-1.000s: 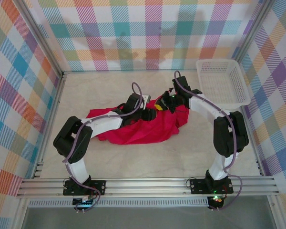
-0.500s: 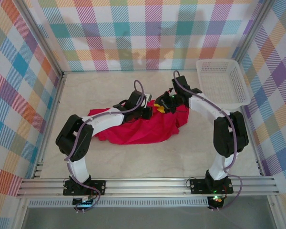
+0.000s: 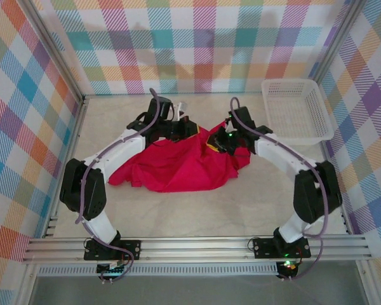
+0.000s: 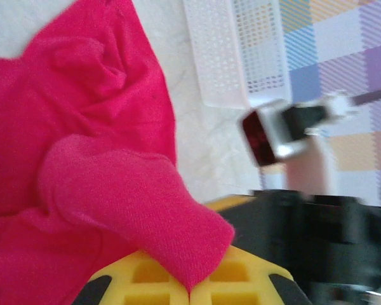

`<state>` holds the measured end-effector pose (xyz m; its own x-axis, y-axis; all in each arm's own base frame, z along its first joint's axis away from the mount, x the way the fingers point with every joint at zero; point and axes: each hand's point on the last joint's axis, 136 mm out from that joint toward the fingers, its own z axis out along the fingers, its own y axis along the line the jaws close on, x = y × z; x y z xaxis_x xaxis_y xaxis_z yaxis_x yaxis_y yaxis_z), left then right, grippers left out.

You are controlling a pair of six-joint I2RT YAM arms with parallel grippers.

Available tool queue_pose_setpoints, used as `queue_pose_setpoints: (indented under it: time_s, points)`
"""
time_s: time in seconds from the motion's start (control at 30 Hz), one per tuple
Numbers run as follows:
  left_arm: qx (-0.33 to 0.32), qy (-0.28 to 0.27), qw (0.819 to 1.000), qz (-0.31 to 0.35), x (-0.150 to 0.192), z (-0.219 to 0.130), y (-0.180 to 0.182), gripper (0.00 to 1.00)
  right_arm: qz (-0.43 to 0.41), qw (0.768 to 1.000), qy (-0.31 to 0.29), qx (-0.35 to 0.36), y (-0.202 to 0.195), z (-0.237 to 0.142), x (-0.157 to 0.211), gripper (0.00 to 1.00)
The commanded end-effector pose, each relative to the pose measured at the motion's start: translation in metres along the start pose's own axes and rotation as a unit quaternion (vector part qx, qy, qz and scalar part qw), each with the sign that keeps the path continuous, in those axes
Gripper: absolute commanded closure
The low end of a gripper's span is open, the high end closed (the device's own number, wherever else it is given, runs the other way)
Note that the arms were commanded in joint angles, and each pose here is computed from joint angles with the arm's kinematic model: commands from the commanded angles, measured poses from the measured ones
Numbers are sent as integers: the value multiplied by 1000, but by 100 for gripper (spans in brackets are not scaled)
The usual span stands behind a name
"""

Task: Fold the inside-out t-shirt

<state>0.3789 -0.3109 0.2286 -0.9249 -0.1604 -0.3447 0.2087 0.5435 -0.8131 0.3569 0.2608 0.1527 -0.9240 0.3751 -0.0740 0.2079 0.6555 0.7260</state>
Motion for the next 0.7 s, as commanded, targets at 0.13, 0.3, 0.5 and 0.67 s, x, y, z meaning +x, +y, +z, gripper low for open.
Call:
queue_pose_setpoints:
  time_s: [0.13,0.3,0.5,0.67]
  points:
    - [145,46,984,-96,1,-1,-34,100,46,998,-3,34,-31,67,-14,81]
    - [191,33,972,-134,-14,-8,-33,100,67,991,-12,117,-88,66,2,80]
    - [188,47,971,-142,-10,1,-21,100,-7,992,-69,103,-58,5,-1,76]
    - [177,51,971,-150,-6,9,-8,100,-80,992,-99,3,-16,-24,3,67]
